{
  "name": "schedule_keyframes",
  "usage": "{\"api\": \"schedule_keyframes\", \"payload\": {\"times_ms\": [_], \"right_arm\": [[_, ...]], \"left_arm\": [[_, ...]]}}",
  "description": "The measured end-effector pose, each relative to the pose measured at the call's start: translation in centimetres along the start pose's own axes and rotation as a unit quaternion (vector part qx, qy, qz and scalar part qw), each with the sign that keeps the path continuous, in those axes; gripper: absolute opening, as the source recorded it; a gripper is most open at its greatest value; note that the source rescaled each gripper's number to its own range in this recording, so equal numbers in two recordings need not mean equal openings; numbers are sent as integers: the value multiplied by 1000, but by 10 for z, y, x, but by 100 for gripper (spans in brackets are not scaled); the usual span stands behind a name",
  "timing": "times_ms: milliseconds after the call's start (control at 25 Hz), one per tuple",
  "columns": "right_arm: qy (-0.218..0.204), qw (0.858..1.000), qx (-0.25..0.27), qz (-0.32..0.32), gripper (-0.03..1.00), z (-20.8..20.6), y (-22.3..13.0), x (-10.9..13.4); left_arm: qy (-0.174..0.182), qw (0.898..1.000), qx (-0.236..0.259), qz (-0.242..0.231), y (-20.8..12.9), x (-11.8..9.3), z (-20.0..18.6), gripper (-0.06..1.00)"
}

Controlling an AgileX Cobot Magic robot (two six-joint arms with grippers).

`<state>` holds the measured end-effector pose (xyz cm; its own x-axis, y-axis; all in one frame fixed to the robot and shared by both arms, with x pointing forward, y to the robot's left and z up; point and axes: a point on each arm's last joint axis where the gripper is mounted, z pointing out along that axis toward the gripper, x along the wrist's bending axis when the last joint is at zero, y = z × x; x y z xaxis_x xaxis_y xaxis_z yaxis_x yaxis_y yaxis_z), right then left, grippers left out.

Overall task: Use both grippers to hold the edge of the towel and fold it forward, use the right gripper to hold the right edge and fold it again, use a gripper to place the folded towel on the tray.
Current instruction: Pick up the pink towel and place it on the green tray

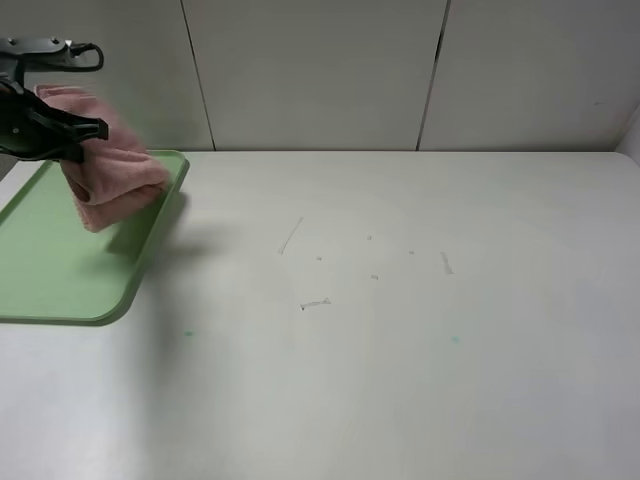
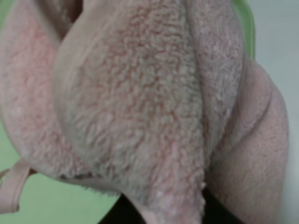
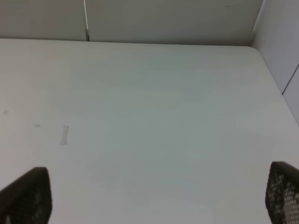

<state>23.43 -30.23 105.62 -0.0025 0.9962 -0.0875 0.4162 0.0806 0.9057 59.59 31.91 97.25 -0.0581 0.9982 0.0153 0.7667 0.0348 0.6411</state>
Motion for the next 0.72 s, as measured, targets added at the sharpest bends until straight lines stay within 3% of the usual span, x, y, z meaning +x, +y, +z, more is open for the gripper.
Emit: {"api": "schedule_keyframes", "payload": {"times_ms": [240,520,640,720], "right_arm": [[0,1000,0,0,100,0,0,0],[0,1000,0,0,100,0,0,0],[0,1000,0,0,100,0,0,0],[0,1000,0,0,100,0,0,0]], "left_arm": [[1,999,-4,-35,-16,5,8,4],[18,998,31,-54,-34,20,10,5],[24,997,46,-60,-39,26,10,14],[27,996,56,-62,-41,28,10,35]]}}
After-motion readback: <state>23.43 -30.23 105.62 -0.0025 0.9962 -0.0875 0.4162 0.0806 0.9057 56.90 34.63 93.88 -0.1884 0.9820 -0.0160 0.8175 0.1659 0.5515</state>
